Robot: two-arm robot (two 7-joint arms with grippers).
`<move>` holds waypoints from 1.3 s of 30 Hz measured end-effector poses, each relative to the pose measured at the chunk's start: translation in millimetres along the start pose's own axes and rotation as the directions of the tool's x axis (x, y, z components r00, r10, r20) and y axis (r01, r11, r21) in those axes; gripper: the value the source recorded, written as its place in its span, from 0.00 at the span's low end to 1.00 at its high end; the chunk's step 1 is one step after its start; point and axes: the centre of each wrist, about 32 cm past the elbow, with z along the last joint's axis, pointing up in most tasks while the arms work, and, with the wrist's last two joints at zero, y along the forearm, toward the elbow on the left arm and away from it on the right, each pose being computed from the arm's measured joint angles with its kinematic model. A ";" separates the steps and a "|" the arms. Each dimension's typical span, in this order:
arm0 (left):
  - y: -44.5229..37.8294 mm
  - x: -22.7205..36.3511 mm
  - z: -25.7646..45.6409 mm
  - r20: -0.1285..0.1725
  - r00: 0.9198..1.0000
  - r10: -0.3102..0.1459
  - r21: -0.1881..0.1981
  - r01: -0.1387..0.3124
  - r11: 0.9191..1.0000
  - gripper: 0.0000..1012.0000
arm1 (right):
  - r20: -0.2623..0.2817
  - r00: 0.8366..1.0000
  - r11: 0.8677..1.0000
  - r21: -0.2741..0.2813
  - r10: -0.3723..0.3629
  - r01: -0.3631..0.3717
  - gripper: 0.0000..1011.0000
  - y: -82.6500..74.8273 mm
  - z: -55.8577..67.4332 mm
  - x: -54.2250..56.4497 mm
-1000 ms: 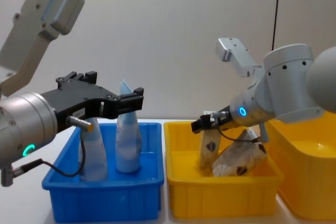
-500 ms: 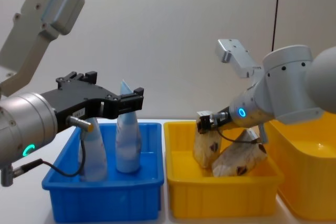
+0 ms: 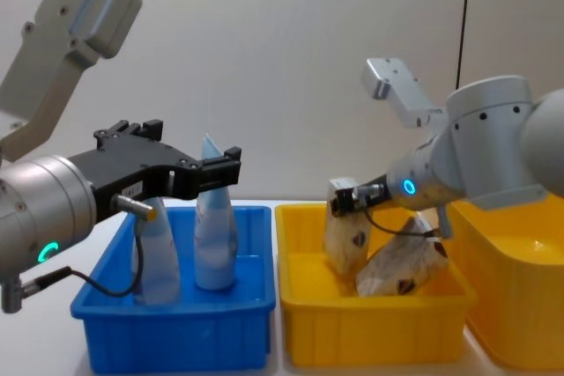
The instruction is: Bimanual collaborative sorting of washing and personal care products
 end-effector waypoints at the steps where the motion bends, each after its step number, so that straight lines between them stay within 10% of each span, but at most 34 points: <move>1: 0.0 0.0 0.0 0.000 1.000 0.000 0.000 0.000 1.000 0.99 | 0.006 1.000 1.000 0.012 0.002 -0.002 0.36 -1.8 -0.1 0.1; 22: 0.0 0.0 0.0 0.000 1.000 0.000 0.000 0.000 1.000 0.99 | 0.076 0.997 0.962 0.273 0.008 -0.029 0.36 -48.0 9.5 5.1; 39: 0.0 0.0 0.0 0.000 1.000 0.000 0.000 0.000 1.000 0.99 | 0.051 0.986 0.931 0.341 -0.157 0.130 0.36 -108.5 21.3 48.8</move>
